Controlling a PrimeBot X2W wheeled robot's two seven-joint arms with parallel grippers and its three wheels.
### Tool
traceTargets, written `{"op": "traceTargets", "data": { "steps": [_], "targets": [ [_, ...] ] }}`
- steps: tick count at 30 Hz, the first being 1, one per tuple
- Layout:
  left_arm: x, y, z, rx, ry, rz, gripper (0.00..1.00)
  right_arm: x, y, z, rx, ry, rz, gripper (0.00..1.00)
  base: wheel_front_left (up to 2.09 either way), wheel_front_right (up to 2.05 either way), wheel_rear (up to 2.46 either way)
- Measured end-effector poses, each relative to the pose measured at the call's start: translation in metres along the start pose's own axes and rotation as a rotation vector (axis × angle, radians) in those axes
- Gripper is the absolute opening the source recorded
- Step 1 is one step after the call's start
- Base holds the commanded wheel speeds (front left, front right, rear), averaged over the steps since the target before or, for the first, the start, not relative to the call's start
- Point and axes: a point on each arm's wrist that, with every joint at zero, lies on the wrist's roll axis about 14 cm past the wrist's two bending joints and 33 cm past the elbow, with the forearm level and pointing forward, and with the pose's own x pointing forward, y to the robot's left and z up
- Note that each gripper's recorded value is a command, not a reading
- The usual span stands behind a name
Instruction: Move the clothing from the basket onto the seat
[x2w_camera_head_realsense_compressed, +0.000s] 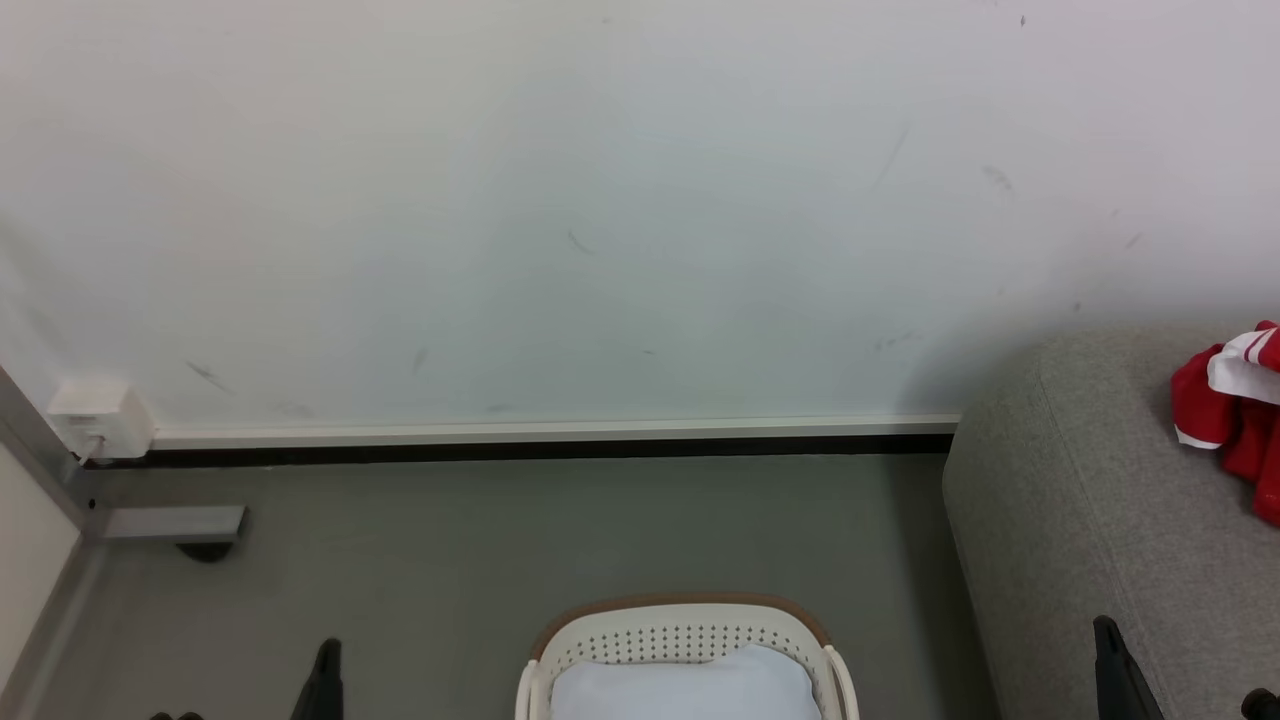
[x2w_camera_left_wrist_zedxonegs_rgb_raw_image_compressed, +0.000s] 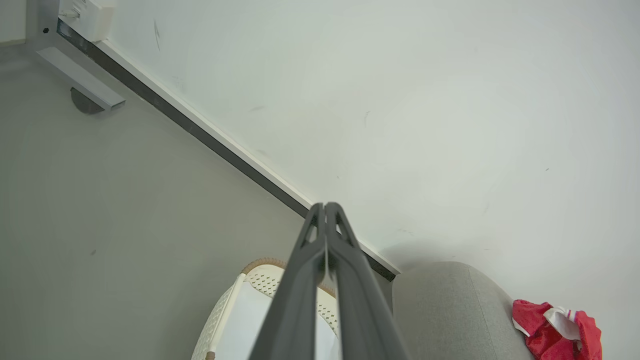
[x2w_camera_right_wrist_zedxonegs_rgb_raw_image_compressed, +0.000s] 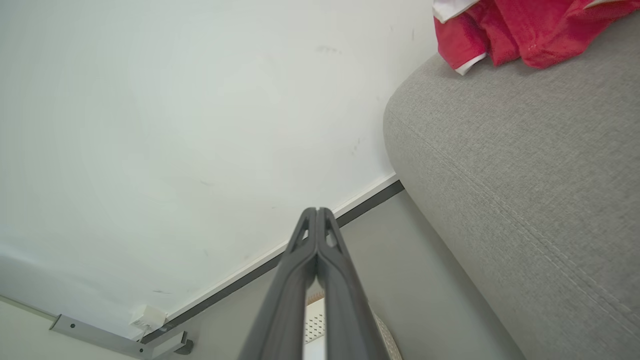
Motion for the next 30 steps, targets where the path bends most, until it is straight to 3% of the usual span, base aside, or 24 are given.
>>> {"op": "traceTargets", "data": {
  "steps": [30],
  "targets": [
    [0.014,-0.008,0.014,-0.371,-0.006,-0.019,0.00,0.014,0.009,0.017,0.360,-0.017,0.020,0.00,0.00,0.00,0.00]
  ]
}}
